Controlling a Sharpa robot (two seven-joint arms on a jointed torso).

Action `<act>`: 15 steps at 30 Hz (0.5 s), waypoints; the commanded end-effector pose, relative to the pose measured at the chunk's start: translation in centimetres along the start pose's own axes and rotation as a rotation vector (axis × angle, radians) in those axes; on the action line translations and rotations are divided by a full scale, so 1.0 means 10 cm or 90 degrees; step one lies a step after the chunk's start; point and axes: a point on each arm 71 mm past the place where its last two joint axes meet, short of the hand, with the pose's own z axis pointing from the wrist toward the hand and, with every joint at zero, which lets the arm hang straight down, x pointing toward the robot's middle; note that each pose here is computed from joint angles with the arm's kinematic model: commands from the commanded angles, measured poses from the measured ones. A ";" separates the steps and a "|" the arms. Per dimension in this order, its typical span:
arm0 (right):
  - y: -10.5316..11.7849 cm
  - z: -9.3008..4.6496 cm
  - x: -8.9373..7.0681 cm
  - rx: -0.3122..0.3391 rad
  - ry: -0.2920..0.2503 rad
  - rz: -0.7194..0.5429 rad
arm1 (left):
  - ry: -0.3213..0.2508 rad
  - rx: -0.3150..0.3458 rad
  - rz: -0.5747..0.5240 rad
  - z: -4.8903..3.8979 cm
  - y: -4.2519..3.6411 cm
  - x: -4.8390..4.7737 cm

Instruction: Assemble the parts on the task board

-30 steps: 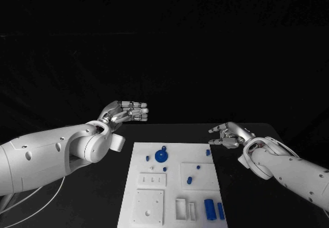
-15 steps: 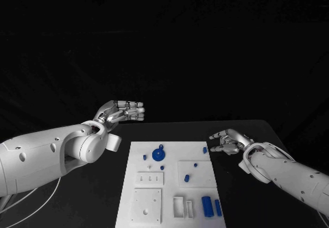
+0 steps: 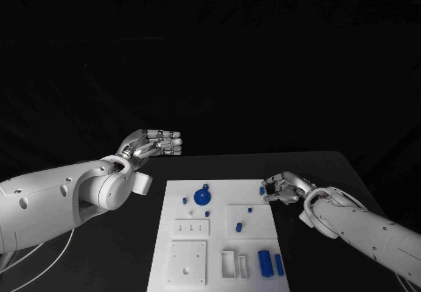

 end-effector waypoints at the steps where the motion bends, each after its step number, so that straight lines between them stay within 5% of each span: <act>1: 0.01 0.01 0.05 -0.009 0.021 -0.003 | 0.013 0.008 -0.004 -0.003 -0.015 0.027; 15: 0.00 0.04 0.10 -0.001 0.016 -0.008 | 0.017 0.008 -0.002 -0.014 -0.020 0.042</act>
